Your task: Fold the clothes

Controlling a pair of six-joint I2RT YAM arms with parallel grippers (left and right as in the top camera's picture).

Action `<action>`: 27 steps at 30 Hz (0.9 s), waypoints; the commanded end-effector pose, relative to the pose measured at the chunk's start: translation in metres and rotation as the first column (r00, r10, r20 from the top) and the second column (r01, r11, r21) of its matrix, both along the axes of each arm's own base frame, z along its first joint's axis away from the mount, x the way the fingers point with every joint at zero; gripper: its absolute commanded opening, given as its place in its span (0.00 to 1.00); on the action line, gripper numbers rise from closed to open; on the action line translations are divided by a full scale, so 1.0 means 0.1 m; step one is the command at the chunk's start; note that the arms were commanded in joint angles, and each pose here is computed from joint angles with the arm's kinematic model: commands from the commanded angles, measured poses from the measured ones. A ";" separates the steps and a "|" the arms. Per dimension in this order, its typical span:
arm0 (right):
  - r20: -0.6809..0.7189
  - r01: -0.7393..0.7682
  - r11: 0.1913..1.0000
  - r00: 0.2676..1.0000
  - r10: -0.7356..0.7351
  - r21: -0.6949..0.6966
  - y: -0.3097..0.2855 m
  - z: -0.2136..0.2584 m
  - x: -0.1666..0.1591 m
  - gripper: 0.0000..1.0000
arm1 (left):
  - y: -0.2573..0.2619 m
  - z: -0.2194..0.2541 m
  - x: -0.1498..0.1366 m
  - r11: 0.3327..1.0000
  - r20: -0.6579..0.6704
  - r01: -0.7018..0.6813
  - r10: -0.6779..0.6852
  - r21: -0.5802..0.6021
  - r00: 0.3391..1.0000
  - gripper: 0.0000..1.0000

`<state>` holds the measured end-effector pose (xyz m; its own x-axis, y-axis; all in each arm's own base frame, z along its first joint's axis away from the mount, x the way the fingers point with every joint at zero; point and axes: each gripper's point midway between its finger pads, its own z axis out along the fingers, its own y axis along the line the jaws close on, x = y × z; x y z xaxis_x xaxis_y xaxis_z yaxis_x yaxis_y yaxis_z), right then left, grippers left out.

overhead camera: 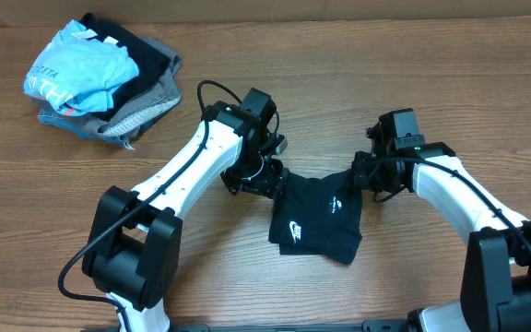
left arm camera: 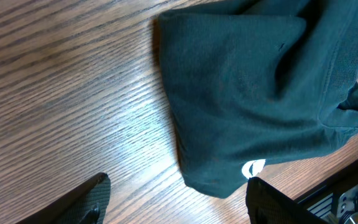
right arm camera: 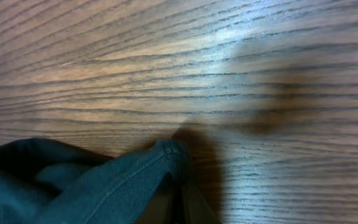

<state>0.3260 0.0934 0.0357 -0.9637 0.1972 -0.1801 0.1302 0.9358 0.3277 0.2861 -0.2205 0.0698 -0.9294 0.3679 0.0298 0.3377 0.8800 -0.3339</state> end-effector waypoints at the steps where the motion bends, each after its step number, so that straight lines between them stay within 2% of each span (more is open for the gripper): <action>1: 0.135 0.031 0.999 0.990 -0.032 0.007 -0.09 0.43 0.30 0.04 | -0.05 0.06 0.03 1.000 0.013 0.017 -0.017 -0.026 1.000 0.72; 4: 0.210 0.056 0.998 0.976 -0.059 0.019 -0.17 0.66 0.45 0.04 | -0.06 0.06 0.04 0.999 0.017 0.017 -0.017 -0.028 1.000 0.73; 5: 0.219 0.062 0.998 0.973 -0.065 0.019 -0.19 0.69 0.48 0.07 | -0.06 0.06 0.04 0.999 0.019 0.017 -0.017 -0.030 1.000 0.73; 6: 0.220 0.069 0.998 0.973 -0.070 0.015 -0.20 0.69 0.48 0.12 | -0.06 0.06 0.05 0.999 0.020 0.017 -0.017 -0.030 1.000 0.73; 7: 0.213 0.103 0.995 0.972 -0.098 -0.012 -0.27 0.67 0.48 0.33 | -0.07 0.06 0.05 0.999 0.023 0.017 -0.016 -0.032 1.000 0.75; 8: 0.207 0.126 0.992 0.971 -0.118 -0.026 -0.31 0.66 0.47 0.38 | -0.07 0.06 0.05 0.999 0.024 0.017 -0.016 -0.032 1.000 0.76; 10: 0.180 0.150 0.988 0.973 -0.143 -0.025 -0.33 0.64 0.42 0.40 | -0.07 0.06 0.06 0.999 0.027 0.017 -0.016 -0.034 1.000 0.77; 16: -0.047 0.061 0.987 0.997 -0.055 0.147 0.06 0.58 -0.11 0.40 | -0.10 0.05 0.10 0.999 0.041 0.005 -0.004 -0.044 0.999 0.83; 20: -0.182 0.046 0.990 0.983 -0.022 0.131 0.20 0.30 -0.51 0.32 | -0.19 0.03 0.12 0.995 0.032 -0.029 0.032 -0.095 0.999 0.85; 24: -0.236 0.174 0.984 0.958 -0.162 0.033 0.06 -0.03 -0.67 0.14 | -0.27 0.01 0.13 0.988 0.016 -0.072 0.075 -0.139 0.997 0.86; 27: -0.257 0.263 0.965 0.932 -0.254 0.001 -0.01 -0.18 -0.74 0.13 | -0.27 -0.05 0.14 0.985 0.012 -0.100 0.103 -0.139 0.995 0.87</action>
<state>0.2574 0.1038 0.0272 -0.9445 0.3220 0.0651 0.3246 0.8847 0.3346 0.3076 -0.2447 0.0696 -0.9455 0.3167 -0.0753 0.3184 0.8516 -0.4164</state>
